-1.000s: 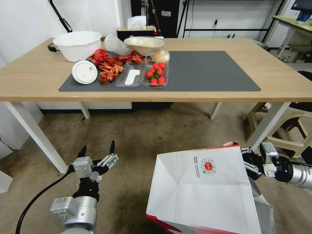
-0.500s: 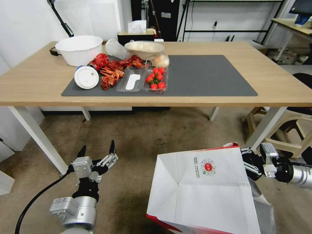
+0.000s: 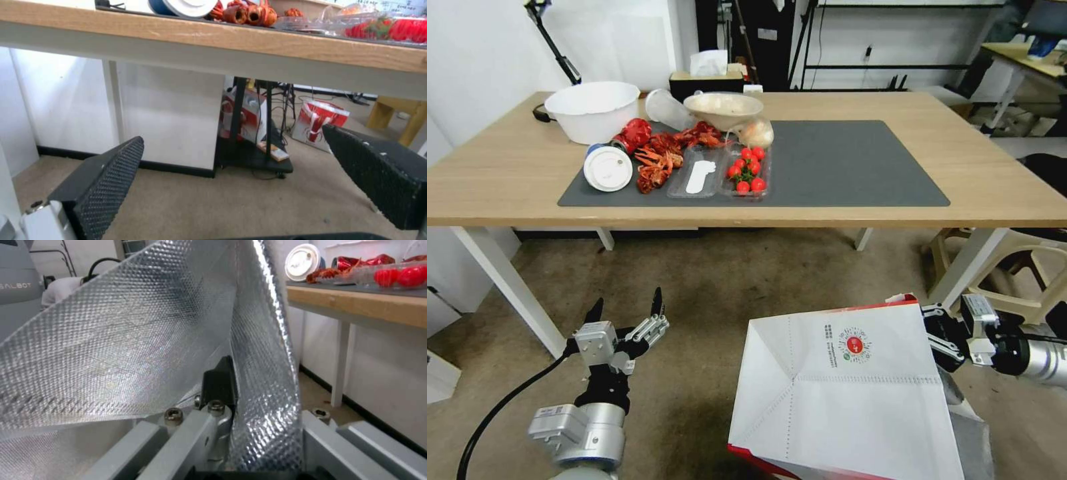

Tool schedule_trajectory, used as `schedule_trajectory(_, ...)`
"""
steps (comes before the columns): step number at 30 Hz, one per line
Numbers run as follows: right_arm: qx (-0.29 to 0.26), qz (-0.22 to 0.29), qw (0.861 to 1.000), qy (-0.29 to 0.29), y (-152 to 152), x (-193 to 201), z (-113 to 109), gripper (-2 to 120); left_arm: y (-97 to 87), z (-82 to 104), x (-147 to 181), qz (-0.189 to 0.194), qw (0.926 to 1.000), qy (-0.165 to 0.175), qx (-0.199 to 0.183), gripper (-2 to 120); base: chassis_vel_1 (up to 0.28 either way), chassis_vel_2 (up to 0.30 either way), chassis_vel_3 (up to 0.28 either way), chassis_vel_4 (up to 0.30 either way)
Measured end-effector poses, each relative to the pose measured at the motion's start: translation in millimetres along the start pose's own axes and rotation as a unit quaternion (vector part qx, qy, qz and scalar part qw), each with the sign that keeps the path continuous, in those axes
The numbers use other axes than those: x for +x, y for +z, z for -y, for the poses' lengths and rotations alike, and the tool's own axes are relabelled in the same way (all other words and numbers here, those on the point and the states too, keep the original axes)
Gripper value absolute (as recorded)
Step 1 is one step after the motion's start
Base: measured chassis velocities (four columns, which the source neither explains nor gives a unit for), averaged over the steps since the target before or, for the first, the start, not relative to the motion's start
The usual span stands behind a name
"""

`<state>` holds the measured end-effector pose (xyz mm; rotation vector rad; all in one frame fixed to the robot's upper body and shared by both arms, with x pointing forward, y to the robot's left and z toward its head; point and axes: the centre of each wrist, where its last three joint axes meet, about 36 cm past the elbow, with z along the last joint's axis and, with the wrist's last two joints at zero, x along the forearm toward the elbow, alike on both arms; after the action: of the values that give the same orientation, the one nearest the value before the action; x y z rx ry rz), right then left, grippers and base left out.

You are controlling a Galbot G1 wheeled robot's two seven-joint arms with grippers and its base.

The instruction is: Pick up the food delivery bag from the floor and place it on the table.

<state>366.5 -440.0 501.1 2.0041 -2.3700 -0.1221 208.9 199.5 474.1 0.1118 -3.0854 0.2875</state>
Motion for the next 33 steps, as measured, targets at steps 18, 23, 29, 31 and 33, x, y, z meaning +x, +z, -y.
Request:
schedule_trajectory(18,0.003,-0.003,1.0,-0.002,-3.5,0.0,1.0,0,0.9,0.3,0.0,0.002,1.0,0.001,-0.001,100,0.0,0.0,0.0,0.0)
schedule_trajectory(23,0.004,-0.002,1.0,-0.002,-3.7,0.0,1.7,0,1.1,0.2,-0.1,0.002,1.0,0.001,-0.001,100,0.0,0.0,0.0,0.0)
schedule_trajectory(29,0.003,-0.002,1.0,-0.001,-3.4,0.3,2.1,0,1.5,0.1,-0.2,0.002,1.0,0.001,-0.003,100,0.0,0.0,0.0,0.0)
schedule_trajectory(31,0.003,-0.002,1.0,-0.001,-3.4,0.6,2.1,0,1.7,0.0,-0.2,0.002,1.0,0.001,-0.004,100,0.0,0.0,0.0,0.0)
schedule_trajectory(33,0.003,-0.002,1.0,-0.001,-3.4,0.7,2.2,0,1.7,0.0,-0.2,0.002,1.0,0.001,-0.004,100,0.0,0.0,0.0,0.0)
